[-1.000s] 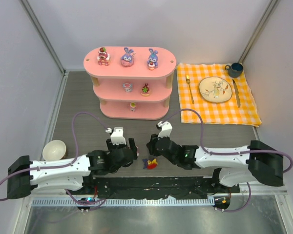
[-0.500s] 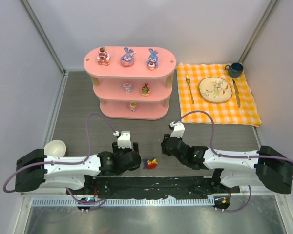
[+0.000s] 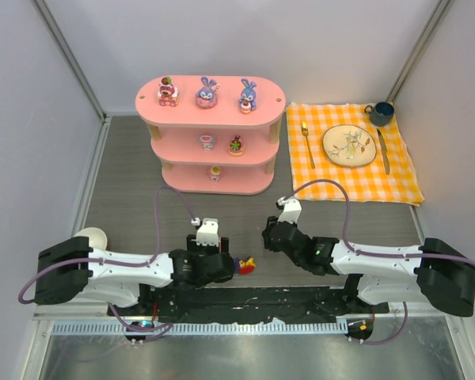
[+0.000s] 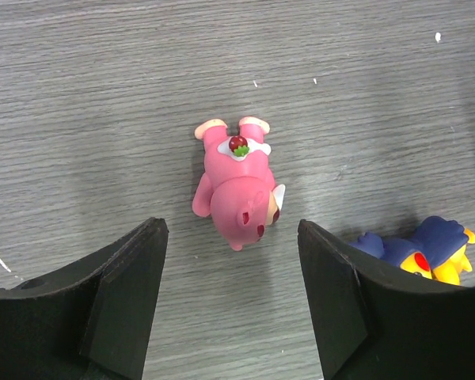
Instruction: Place and organize the plastic toys onto the shelf
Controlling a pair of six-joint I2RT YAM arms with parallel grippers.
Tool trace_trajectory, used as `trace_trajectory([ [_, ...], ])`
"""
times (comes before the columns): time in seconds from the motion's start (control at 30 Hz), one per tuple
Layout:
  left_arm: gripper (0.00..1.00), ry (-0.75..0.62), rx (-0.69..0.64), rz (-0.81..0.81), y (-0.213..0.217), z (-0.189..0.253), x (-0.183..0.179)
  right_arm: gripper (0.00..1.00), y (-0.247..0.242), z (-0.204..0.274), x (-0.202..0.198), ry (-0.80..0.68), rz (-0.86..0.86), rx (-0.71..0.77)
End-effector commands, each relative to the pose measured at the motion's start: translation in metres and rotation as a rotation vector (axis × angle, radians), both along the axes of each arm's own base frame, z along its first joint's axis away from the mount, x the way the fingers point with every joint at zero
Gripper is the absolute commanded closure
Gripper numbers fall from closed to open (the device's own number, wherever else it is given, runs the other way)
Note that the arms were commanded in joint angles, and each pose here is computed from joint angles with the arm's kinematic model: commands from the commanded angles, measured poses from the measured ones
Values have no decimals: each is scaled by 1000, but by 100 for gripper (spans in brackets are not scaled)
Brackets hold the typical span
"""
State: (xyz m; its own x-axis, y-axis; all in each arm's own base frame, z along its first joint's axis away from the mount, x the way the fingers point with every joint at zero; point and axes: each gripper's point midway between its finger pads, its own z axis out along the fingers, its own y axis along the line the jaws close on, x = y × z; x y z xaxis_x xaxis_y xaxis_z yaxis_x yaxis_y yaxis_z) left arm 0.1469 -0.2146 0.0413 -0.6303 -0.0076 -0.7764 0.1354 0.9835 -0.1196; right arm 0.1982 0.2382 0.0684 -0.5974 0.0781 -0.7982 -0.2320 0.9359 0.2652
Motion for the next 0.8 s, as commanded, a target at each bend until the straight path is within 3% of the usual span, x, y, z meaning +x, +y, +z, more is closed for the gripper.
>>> trace_trajectory([
  [0.0, 29, -69, -42, 35, -14, 15, 12, 60, -1, 6, 4, -15, -28, 31],
  [0.2, 29, -93, -24, 35, -17, 16, 17, 60, 0, 3, 3, -5, -24, 29],
  [0.67, 48, -82, -33, 22, -15, 12, 14, 60, -1, 1, 3, 3, -30, 31],
  [0.77, 48, -80, -31, 21, -13, 10, 13, 60, -1, 0, 3, 4, -30, 28],
])
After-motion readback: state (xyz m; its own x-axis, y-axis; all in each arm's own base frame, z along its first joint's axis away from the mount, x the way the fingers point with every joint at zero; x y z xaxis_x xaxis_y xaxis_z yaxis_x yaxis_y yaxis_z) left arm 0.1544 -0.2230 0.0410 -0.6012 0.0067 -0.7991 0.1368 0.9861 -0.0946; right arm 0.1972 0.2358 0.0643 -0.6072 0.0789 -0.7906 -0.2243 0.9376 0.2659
